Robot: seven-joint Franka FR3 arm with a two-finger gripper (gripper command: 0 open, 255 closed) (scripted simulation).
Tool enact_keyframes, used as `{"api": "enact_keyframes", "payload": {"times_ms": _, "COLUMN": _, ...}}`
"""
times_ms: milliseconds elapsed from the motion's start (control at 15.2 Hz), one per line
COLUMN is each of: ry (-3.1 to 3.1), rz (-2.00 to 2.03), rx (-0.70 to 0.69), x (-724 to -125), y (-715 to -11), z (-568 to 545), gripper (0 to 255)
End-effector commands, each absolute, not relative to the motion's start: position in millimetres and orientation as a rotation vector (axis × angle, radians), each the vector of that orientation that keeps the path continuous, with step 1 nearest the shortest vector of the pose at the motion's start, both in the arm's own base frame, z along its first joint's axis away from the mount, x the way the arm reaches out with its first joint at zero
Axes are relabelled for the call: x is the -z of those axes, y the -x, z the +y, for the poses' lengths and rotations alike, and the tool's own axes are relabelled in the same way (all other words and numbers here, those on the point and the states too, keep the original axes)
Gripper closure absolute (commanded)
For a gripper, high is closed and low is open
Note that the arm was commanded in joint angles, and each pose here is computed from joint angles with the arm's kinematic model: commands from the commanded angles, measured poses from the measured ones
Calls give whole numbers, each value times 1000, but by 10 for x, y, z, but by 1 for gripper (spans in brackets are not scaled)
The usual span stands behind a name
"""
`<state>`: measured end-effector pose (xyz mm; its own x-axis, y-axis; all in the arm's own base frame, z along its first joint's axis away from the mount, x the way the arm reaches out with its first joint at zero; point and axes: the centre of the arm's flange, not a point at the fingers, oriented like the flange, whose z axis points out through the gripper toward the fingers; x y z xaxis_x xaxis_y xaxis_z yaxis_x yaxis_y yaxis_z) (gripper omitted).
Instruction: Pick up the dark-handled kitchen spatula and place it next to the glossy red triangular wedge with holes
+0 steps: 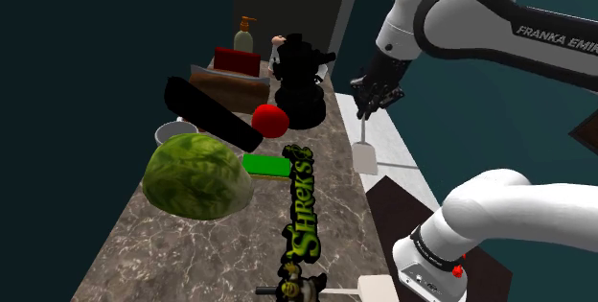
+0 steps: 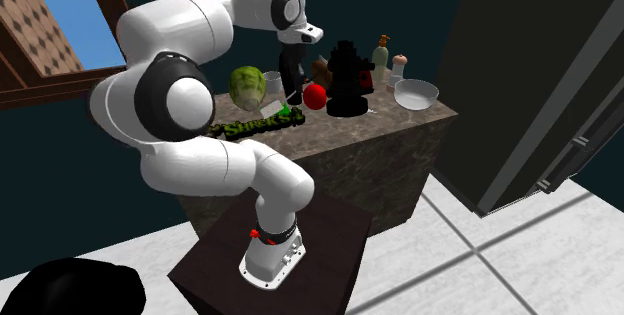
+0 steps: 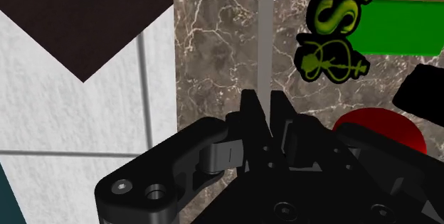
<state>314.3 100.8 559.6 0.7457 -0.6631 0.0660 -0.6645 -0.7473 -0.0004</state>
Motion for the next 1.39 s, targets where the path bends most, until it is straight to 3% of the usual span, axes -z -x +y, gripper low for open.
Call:
{"api": "enact_keyframes", "payload": {"times_ms": 0, "ry": -2913, "rz": -1108, "rx": -97, "x": -5593, "y": -3344, "z": 865, "gripper": 255}}
{"api": "enact_keyframes", "payload": {"times_ms": 1320, "ry": -2913, "rz": -1108, "rx": -97, "x": -5596, "y": -5565, "z": -564, "gripper": 255}}
